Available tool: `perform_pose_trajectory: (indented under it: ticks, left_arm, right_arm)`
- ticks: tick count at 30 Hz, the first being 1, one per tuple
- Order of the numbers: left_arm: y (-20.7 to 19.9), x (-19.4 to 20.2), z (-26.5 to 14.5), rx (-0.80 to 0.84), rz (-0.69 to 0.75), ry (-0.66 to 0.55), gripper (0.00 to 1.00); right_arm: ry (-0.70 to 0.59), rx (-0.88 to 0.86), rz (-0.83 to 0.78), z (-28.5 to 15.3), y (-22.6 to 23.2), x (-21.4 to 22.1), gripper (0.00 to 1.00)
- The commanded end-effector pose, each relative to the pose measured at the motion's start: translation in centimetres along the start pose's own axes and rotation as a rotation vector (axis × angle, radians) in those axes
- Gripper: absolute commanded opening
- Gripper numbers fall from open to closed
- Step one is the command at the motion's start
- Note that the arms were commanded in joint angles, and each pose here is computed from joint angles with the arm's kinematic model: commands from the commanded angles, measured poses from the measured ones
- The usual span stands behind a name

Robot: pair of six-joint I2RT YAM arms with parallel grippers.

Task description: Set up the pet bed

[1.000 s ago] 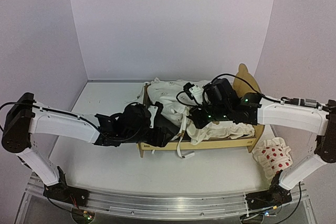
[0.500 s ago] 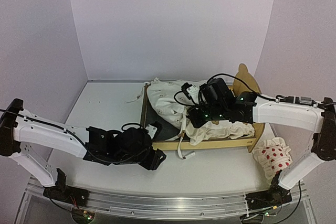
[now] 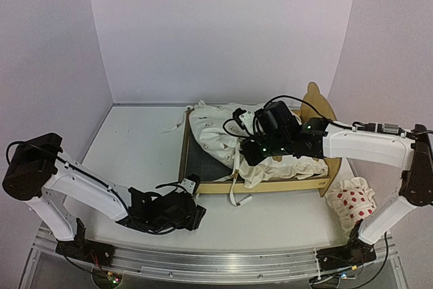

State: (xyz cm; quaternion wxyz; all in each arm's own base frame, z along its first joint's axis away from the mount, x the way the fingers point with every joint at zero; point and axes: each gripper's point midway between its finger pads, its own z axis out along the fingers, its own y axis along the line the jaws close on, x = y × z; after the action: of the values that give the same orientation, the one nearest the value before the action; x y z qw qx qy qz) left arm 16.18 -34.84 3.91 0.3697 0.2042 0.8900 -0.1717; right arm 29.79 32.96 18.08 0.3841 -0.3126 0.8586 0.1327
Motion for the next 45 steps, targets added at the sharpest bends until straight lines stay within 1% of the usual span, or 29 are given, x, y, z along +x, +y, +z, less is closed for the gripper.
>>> perform_pose_trajectory:
  ticks: [1,6,14,17,19,22,24,28,31,34,38,41,45]
  left_arm:
    - [0.3,-2.2,0.7,-0.064,-0.027,-0.110,0.59]
    - [2.3,-3.1,1.5,-0.116,-0.023,-0.130,0.55]
    - [5.8,-5.7,1.6,-0.127,-0.002,-0.161,0.54]
    - [6.4,-6.7,1.2,-0.129,0.019,-0.184,0.54]
    - [6.4,-6.8,1.2,-0.116,0.049,-0.184,0.56]
    - [5.4,-6.0,1.5,-0.044,0.076,-0.170,0.58]
    - [4.7,-5.4,2.0,0.000,0.069,-0.162,0.57]
    - [4.0,-4.7,3.1,0.033,0.049,-0.158,0.57]
    - [3.4,-4.8,3.7,0.039,0.052,-0.193,0.56]
    - [3.4,-5.0,4.5,0.004,0.052,-0.221,0.55]
    - [4.8,-5.1,5.0,-0.087,0.014,-0.259,0.55]
    - [5.4,-5.6,4.8,-0.118,-0.003,-0.298,0.55]
    - [5.6,-6.0,5.3,-0.140,0.012,-0.341,0.51]
  right_arm:
    - [-0.014,0.013,0.014,-0.5,-0.4,-0.8,0.00]
    - [-0.010,0.002,0.020,-0.4,-0.2,-0.8,0.00]
    - [-0.003,-0.012,0.031,0.0,0.1,-0.7,0.00]
    - [0.002,-0.015,0.034,0.2,0.2,-0.7,0.00]
    - [0.004,-0.017,0.035,0.3,0.3,-0.7,0.00]
    - [0.007,-0.016,0.035,0.4,0.3,-0.6,0.00]
    - [0.007,-0.017,0.035,0.5,0.3,-0.6,0.00]
    - [0.012,-0.018,0.033,0.6,0.4,-0.5,0.00]
    - [0.017,-0.022,0.035,0.9,0.5,-0.5,0.00]
    - [0.019,-0.024,0.037,1.0,0.5,-0.5,0.00]
    - [0.020,-0.023,0.037,1.0,0.5,-0.4,0.00]
    - [0.021,-0.023,0.036,1.1,0.5,-0.4,0.00]
    - [0.022,-0.025,0.037,1.1,0.6,-0.4,0.00]
